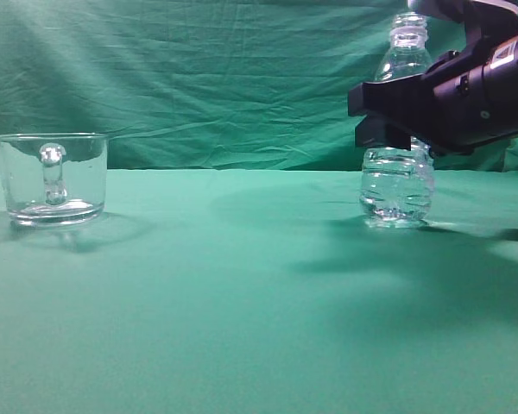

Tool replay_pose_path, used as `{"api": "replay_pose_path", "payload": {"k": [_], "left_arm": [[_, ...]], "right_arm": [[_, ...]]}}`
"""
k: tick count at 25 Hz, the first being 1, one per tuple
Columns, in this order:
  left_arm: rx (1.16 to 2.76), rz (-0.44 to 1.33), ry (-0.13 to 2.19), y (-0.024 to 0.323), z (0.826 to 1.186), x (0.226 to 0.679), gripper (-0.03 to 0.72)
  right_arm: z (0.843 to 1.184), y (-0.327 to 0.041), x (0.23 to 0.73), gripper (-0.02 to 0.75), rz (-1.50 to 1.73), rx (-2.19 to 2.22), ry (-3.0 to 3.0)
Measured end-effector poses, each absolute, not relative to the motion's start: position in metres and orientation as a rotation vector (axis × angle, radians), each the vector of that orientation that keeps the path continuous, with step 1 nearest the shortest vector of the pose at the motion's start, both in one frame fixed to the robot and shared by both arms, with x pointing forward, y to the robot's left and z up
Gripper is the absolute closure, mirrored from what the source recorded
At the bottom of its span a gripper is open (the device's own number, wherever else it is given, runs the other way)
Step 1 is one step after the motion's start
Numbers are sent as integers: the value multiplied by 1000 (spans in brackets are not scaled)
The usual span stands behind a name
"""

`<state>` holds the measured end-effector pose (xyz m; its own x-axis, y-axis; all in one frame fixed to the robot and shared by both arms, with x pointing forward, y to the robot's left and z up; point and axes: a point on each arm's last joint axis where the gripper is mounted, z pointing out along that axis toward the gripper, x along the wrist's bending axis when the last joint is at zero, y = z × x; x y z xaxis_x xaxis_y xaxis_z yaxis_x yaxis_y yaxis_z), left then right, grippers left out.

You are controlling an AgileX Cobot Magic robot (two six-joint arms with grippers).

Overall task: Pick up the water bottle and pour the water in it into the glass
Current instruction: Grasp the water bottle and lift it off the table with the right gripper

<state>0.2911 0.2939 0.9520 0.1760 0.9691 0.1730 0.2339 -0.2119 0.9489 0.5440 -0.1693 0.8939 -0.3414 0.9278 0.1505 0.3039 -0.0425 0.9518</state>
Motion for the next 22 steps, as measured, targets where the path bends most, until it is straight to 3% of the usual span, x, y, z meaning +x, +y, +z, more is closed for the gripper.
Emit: {"api": "replay_pose_path", "payload": {"k": [11, 17, 18, 22], "left_arm": [[1612, 1102, 1174, 294, 952, 291, 688], [1612, 1102, 1174, 294, 952, 291, 688], [1612, 1102, 1174, 294, 952, 291, 688], [1612, 1102, 1174, 294, 952, 291, 688]], "right_arm": [[896, -164, 541, 399, 1418, 1217, 1754], [926, -159, 533, 399, 1397, 1081, 1866], [930, -159, 533, 440, 1367, 1077, 1898], [955, -157, 534, 423, 1267, 982, 2000]]}}
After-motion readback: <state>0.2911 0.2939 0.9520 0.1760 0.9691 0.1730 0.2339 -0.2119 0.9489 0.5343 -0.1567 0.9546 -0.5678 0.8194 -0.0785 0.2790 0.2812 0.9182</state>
